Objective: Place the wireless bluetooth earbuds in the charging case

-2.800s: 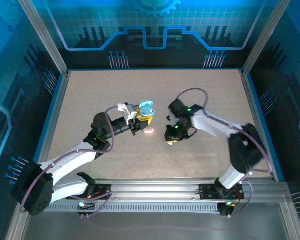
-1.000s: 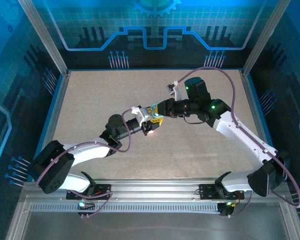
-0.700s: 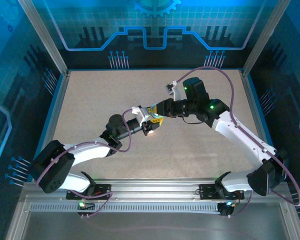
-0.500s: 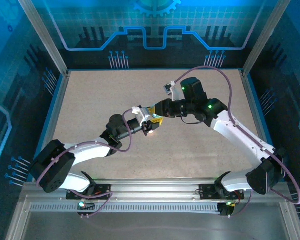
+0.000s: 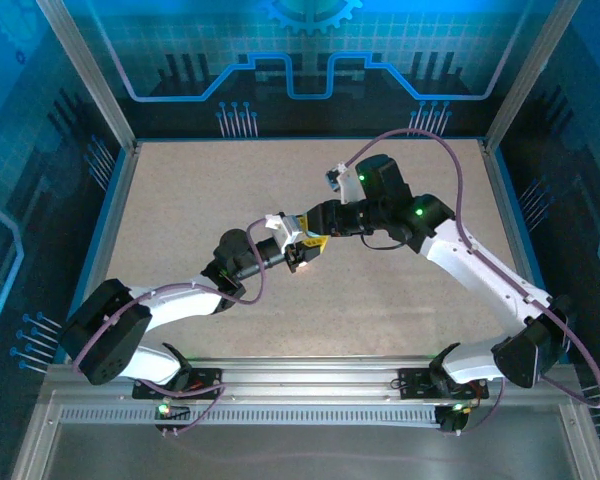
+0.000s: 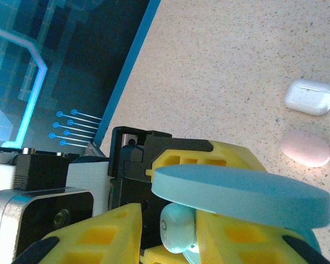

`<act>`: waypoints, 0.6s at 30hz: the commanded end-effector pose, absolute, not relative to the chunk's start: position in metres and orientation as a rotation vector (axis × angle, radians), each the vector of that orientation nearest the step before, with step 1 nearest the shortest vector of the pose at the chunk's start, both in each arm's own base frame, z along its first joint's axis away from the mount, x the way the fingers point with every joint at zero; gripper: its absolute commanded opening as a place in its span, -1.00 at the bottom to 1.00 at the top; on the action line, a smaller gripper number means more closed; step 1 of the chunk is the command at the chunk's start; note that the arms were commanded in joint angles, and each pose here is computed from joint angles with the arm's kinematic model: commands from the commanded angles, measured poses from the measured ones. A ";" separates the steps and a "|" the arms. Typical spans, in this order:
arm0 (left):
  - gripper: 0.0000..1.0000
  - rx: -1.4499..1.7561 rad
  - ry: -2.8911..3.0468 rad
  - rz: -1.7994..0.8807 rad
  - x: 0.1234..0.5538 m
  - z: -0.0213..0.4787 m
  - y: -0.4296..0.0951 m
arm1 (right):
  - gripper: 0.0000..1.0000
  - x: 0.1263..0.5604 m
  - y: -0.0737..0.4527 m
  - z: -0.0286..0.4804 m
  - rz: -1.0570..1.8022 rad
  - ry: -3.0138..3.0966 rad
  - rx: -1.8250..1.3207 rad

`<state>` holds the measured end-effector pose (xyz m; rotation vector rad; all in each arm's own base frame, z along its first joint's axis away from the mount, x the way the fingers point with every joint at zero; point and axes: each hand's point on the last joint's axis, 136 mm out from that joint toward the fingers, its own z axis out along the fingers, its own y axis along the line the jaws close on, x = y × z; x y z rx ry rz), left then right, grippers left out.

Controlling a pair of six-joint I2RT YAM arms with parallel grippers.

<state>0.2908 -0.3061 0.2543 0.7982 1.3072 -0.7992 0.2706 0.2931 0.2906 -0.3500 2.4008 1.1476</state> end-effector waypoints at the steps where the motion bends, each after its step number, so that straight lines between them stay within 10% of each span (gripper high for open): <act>1: -0.42 0.777 1.179 -0.811 0.285 0.291 -0.308 | -0.37 0.273 0.288 0.286 1.056 2.435 -0.344; 18: -0.42 0.778 1.199 -0.808 0.287 0.283 -0.308 | -0.15 0.258 0.275 0.342 1.073 2.255 -0.411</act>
